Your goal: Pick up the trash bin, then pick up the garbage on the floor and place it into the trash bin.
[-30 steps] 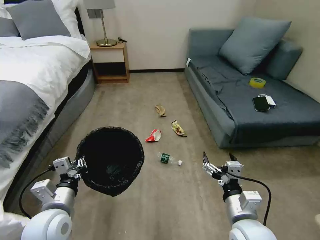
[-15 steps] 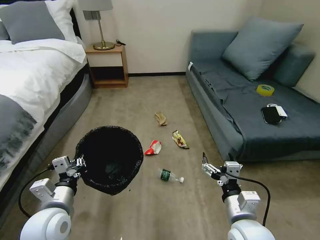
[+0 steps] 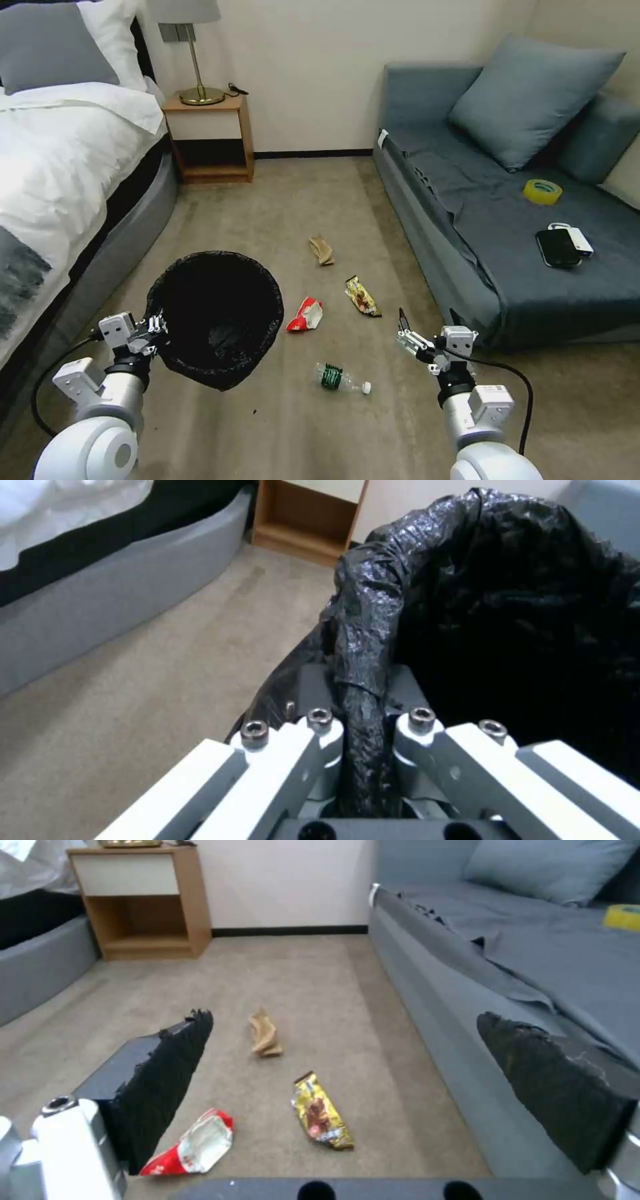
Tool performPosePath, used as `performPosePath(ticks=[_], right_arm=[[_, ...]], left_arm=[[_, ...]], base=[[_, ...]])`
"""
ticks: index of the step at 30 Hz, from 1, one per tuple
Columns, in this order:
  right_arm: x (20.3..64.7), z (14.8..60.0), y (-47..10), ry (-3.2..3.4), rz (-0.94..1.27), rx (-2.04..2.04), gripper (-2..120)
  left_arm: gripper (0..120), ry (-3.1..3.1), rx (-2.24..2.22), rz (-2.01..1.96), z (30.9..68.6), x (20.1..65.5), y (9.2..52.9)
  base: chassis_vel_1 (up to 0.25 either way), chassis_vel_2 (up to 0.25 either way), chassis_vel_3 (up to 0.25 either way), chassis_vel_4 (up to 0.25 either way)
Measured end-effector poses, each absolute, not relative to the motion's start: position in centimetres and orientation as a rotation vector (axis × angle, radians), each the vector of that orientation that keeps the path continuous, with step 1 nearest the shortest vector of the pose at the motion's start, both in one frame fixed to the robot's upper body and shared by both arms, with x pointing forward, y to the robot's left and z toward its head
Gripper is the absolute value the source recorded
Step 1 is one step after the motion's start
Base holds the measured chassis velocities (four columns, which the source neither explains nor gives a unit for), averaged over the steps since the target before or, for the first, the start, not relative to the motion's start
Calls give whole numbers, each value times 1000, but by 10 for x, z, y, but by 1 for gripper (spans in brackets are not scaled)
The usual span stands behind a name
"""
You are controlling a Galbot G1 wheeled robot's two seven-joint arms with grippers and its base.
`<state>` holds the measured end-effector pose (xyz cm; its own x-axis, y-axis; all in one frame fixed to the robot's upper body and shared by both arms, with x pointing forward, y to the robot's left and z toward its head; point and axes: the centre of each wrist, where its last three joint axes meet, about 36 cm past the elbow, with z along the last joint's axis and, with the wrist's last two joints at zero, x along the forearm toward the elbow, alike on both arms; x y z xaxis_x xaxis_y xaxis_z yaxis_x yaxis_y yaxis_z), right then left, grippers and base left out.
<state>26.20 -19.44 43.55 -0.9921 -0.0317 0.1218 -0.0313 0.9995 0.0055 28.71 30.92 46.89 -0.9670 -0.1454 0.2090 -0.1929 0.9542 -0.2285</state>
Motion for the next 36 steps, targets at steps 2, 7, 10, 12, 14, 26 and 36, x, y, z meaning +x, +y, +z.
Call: performPosePath(ticks=[2, 7, 10, 12, 14, 26, 36], right_arm=[[264, 431, -190, -3016, -4, 90, 100], [285, 425, -188, -3010, 45, 227, 100], [297, 422, -189, -2985, 65, 291, 100], [310, 416, -194, -2928, 97, 376, 100], [317, 411, -201, -2873, 141, 438, 100], [399, 377, -218, -2378, 244, 873, 100], [460, 346, -214, -2043, 358, 1054, 100]], left_arm=[[4, -2917, 262, 369, 469, 287, 312], [4, -2913, 275, 362, 470, 287, 318], [4, -2913, 274, 360, 470, 286, 321], [4, -2911, 276, 361, 470, 284, 324], [4, -2908, 280, 361, 470, 282, 327], [4, -2901, 359, 391, 469, 273, 351], [4, -2884, 431, 421, 463, 261, 366]], base=[[0, 0, 0, 0], [0, 0, 0, 0], [0, 0, 0, 0], [0, 0, 0, 0], [0, 0, 0, 0], [0, 0, 0, 0], [0, 0, 0, 0]])
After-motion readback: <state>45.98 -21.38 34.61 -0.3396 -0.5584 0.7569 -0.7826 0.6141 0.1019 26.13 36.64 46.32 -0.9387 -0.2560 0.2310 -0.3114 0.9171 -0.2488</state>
